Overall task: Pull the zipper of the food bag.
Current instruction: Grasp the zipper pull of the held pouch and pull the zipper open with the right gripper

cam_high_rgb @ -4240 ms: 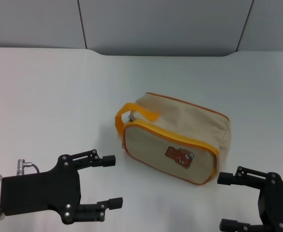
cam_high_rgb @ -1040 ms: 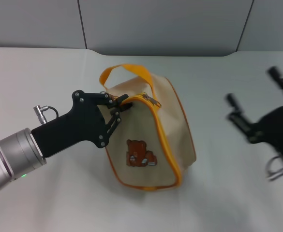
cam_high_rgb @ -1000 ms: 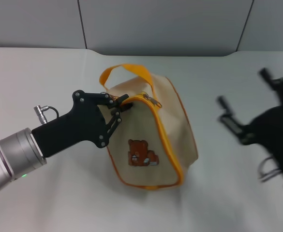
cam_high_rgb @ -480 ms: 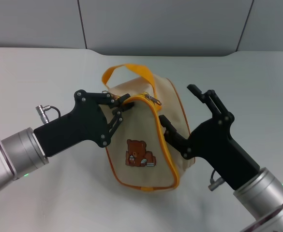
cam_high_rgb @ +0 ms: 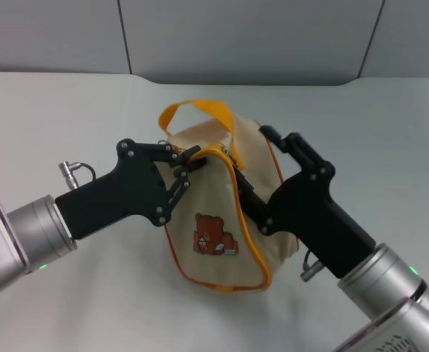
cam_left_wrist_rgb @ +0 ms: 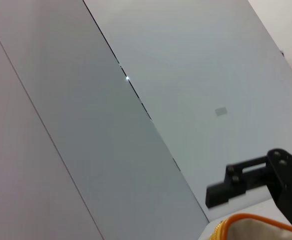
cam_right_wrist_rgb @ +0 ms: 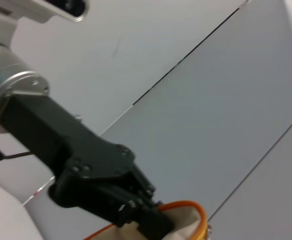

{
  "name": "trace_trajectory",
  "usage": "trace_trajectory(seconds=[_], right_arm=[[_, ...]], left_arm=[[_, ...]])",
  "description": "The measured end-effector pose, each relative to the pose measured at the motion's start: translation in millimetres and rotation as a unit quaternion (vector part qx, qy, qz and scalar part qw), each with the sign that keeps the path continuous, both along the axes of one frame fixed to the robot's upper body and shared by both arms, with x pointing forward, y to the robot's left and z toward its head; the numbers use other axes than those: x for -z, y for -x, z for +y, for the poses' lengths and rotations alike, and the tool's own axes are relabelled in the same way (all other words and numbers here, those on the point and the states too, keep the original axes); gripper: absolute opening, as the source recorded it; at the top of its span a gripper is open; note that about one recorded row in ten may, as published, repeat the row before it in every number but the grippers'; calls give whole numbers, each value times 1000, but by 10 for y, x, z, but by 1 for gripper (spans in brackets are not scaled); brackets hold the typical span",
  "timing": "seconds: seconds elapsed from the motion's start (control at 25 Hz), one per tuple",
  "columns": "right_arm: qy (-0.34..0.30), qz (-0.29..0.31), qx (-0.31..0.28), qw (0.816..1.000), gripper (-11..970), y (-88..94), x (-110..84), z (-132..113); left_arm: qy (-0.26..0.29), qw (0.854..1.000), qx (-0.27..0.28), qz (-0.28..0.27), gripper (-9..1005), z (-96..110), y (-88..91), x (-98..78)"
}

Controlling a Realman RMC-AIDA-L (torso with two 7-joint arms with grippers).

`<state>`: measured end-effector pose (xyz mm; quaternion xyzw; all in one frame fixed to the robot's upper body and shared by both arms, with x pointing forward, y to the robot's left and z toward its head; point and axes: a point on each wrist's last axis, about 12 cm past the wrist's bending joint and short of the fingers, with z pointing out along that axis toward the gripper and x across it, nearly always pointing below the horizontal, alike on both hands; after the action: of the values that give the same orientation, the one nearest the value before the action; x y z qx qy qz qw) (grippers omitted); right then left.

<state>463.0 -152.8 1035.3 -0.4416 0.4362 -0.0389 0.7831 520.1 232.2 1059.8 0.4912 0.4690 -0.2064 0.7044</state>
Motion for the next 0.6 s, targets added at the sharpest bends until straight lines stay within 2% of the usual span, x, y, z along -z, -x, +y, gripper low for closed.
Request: trace_trajectory(seconds=[0.44, 0.6], right_arm=[[15, 7, -10, 1000, 546, 32, 32, 55], [12, 7, -10, 1000, 382, 42, 27, 65]], left_arm=[[2, 1000, 3, 4, 58, -23, -6, -1], [2, 1000, 4, 6, 59, -26, -3, 3]])
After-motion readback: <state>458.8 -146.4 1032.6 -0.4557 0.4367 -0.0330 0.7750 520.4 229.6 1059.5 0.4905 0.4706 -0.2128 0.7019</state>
